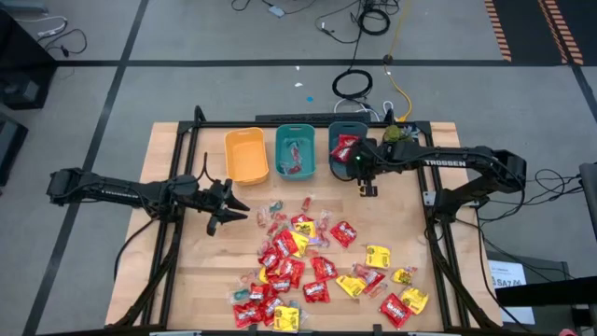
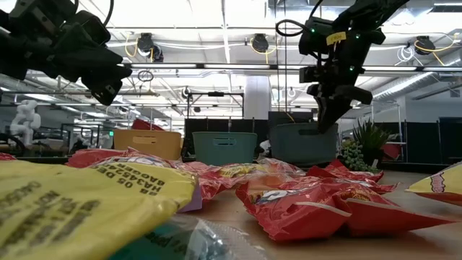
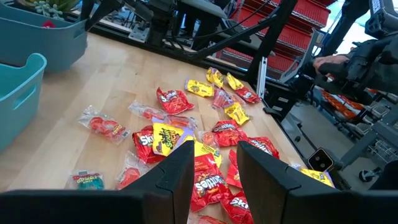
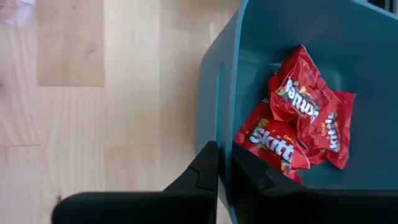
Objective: Sort candy
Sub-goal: Adjust the blue bin
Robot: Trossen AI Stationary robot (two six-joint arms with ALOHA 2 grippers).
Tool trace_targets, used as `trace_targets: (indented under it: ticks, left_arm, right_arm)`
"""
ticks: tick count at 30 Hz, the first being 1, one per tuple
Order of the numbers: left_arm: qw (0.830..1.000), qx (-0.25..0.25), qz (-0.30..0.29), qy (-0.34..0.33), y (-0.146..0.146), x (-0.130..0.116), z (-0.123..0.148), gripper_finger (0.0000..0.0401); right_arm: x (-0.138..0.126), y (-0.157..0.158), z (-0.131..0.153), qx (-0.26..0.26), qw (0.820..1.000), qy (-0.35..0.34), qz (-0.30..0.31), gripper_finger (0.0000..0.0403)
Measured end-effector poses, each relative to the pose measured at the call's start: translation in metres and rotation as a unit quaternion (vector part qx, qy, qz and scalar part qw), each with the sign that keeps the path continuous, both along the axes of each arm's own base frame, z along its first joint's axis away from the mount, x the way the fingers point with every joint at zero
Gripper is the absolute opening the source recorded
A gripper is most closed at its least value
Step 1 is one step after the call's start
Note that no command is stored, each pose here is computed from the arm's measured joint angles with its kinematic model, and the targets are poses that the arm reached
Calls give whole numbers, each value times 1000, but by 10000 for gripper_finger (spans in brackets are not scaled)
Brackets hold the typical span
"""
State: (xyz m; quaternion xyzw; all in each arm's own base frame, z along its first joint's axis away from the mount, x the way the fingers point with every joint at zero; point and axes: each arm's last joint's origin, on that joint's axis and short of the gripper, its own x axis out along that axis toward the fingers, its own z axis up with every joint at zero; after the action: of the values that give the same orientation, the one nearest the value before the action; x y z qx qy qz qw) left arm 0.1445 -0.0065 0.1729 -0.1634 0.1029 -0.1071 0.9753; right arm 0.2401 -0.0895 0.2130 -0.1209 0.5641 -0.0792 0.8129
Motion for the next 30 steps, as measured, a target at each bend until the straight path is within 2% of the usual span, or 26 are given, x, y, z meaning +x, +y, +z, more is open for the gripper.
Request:
trace_targets:
  ticks: [30]
  left_arm:
    - [1000, -1, 0, 1, 0, 0, 0, 130]
  right_arm:
    - [2, -1, 1, -6, 1000, -13, 0, 20]
